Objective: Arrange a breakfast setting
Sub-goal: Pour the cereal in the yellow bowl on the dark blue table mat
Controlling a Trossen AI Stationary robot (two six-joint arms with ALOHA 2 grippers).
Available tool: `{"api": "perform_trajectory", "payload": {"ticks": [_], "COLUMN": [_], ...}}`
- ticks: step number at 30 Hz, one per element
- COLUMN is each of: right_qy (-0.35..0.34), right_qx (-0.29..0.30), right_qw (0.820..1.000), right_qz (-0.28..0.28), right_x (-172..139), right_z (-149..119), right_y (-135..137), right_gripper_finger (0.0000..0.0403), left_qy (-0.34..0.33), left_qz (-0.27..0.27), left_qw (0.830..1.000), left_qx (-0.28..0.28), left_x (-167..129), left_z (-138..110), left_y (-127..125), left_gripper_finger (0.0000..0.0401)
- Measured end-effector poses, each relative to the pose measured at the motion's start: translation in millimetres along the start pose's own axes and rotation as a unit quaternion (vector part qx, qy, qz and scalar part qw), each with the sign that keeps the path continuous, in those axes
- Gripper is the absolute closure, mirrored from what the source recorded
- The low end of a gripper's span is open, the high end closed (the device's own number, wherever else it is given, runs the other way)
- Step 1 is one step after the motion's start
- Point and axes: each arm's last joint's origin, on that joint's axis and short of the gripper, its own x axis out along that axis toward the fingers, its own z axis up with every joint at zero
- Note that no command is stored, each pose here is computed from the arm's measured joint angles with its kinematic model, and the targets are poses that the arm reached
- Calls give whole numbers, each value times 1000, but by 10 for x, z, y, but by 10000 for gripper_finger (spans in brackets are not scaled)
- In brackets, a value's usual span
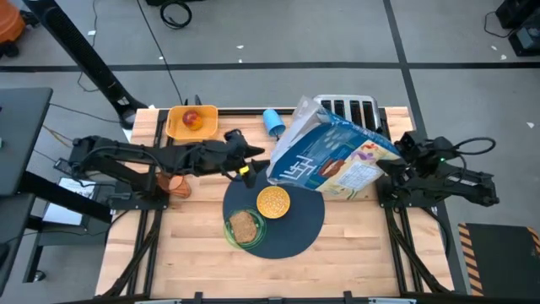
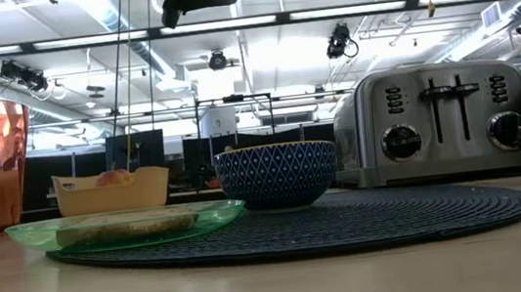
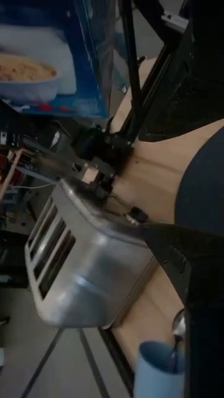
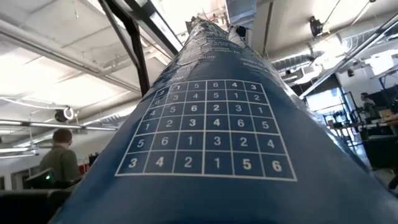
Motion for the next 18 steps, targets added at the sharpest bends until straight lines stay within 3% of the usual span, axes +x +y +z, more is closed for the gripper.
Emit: {"api": "perform_trajectory", "payload": {"ticks": [11, 18], "right_qy": [31, 62], "right_qx": [17, 14], "right_qw": [999, 998], "right_qz": [2, 2], "right_x": [-149, -152], "right_z": [-201, -260], "right_y": [-32, -51], "right_gripper_finger": [114, 114], "left_qy": [90, 118], "left_qz": [41, 64], "left_qw": [995, 991], "left_qx": [-2, -23], "left_x": [-38, -46], "left_z": [-327, -593], "left_y": [-89, -12], "left_gripper_finger": [170, 170]}}
